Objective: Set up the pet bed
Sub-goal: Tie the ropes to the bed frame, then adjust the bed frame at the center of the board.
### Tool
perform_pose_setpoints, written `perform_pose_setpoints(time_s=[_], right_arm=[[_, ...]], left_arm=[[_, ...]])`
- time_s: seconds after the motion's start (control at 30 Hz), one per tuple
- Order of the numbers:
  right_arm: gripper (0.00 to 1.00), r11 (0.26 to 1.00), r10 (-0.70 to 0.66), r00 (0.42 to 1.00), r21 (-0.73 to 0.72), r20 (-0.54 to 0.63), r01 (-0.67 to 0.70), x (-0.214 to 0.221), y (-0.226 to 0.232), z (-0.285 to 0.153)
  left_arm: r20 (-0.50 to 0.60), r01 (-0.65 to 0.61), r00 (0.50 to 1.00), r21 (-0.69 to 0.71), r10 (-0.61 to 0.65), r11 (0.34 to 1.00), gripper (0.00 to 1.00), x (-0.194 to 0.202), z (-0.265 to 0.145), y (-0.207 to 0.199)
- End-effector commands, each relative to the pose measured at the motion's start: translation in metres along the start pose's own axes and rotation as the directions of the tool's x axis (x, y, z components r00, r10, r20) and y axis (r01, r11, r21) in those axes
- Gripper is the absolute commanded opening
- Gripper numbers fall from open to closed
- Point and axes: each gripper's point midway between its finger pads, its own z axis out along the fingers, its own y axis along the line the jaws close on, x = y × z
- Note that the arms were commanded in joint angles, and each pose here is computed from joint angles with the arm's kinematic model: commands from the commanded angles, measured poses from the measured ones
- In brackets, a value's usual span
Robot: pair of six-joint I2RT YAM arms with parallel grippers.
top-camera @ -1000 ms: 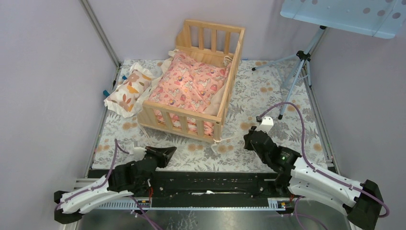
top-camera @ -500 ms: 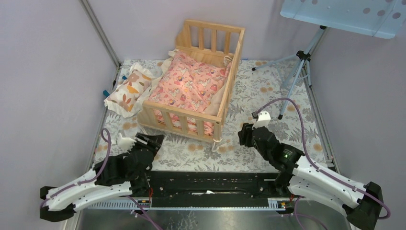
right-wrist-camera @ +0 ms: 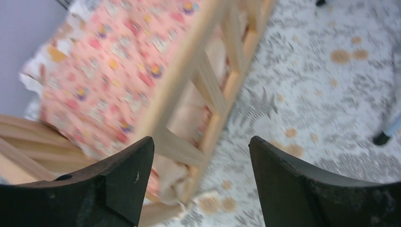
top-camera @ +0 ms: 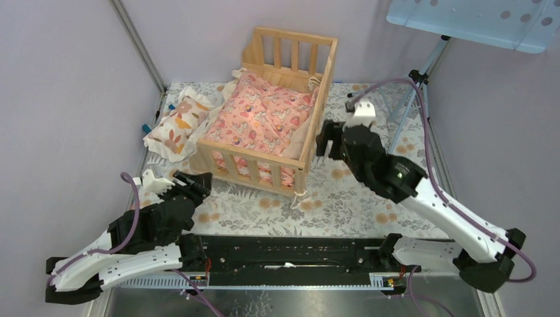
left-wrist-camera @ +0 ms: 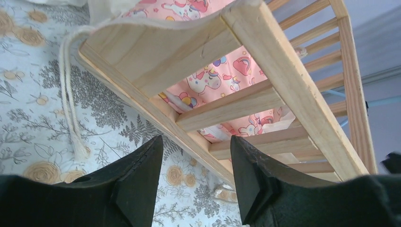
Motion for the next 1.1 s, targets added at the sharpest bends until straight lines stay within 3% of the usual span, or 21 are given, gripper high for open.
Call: perform_pose_setpoints(time_s=[0.0,0.2,0.4,0.57,0.7,0.77,0.9,1.07], right_arm=[[0.83,0.999,-0.001,0.999,0.046,-0.050,0.004,-0.028,0.021,0.012],[0.88,0.986,-0.006,0.999,0.166,-0.042,0.013,-0.050,0.016,0.055],[0.80,0.980,-0.015,0.996,0.198,-0.092,0.033,-0.050,0.001,0.104],[0.54,0.986,-0.124,0.985,0.100,-0.123,0.136,-0.050,0.020,0.124],[0.32,0.991,-0.119,0.982,0.050,-0.145,0.127,-0.051,0.017,0.134],[0.29,0.994,-0.096,0.980,0.042,-0.174,0.105,-0.049,0.010,0.140],[0.33,0.992,-0.106,0.960,0.036,-0.260,0.119,-0.042,-0.004,0.152],[0.00,0.984,-0.163,0.956,0.036,-0.243,0.177,-0.052,-0.010,0.157]], left_arm=[[0.064,-0.066,0.996,0.016,0.065,0.998,0.57,-0.026,-0.005,-0.006],[0.052,-0.116,0.992,0.056,0.113,0.992,0.58,-0.029,-0.007,-0.027],[0.054,-0.128,0.991,0.091,0.123,0.988,0.59,-0.034,-0.010,-0.034],[0.048,-0.142,0.989,0.113,0.137,0.983,0.59,-0.036,-0.014,-0.033],[0.041,-0.138,0.990,0.125,0.133,0.983,0.60,-0.036,-0.015,-0.030],[0.039,-0.136,0.990,0.123,0.133,0.983,0.60,-0.036,-0.015,-0.029],[0.036,-0.137,0.990,0.121,0.134,0.983,0.61,-0.035,-0.015,-0.029],[0.031,-0.136,0.991,0.114,0.133,0.984,0.61,-0.031,-0.013,-0.029]])
